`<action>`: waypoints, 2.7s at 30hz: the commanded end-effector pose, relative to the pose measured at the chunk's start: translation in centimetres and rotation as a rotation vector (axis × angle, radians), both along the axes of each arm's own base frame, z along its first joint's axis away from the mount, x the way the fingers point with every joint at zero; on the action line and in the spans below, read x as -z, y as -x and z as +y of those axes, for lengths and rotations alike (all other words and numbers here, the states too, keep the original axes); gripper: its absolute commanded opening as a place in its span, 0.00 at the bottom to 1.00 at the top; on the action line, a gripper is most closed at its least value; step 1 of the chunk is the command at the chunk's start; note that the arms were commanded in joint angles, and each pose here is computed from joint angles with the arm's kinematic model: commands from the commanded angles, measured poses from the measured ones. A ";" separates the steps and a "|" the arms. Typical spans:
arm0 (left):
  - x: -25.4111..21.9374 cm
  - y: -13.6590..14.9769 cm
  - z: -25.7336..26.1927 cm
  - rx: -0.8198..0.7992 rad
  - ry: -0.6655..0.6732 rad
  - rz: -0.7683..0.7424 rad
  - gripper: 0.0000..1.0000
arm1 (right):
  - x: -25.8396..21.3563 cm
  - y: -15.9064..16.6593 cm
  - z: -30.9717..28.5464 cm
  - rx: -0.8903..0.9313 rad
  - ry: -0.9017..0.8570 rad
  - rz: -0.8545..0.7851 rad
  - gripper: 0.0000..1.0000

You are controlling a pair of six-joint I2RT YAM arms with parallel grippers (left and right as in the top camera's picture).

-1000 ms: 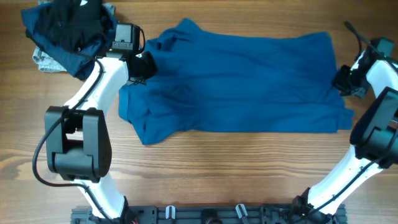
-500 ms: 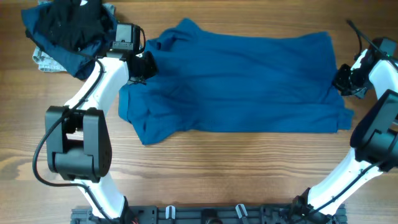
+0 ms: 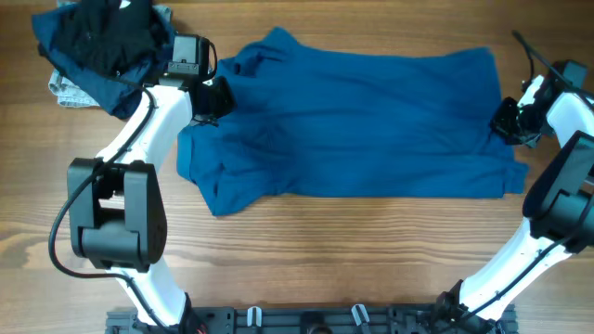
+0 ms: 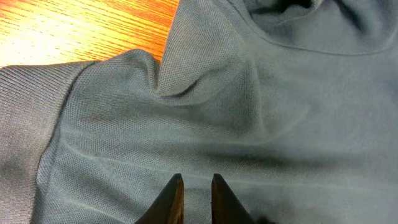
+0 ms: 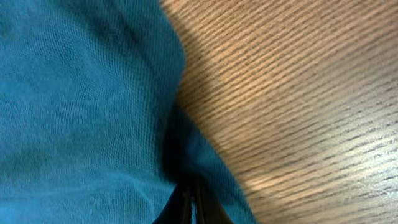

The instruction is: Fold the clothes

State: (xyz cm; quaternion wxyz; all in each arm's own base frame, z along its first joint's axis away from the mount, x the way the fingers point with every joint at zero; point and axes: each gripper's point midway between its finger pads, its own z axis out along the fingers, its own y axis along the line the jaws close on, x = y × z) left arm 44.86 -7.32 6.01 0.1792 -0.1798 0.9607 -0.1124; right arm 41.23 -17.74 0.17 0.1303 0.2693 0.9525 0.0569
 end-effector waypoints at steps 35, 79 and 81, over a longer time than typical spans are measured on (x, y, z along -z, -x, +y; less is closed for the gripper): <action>-11.6 -7.9 -3.9 0.149 0.130 -0.341 0.88 | -17.0 -7.5 2.0 -0.022 -0.012 -0.436 0.72; 4.3 -13.0 0.3 -0.369 0.363 -0.087 0.21 | -10.5 -12.8 6.6 -0.020 -0.088 -0.430 0.88; 4.0 -13.4 -0.2 -0.357 0.367 -0.106 0.10 | -9.2 -13.3 6.4 -0.021 -0.086 -0.427 0.89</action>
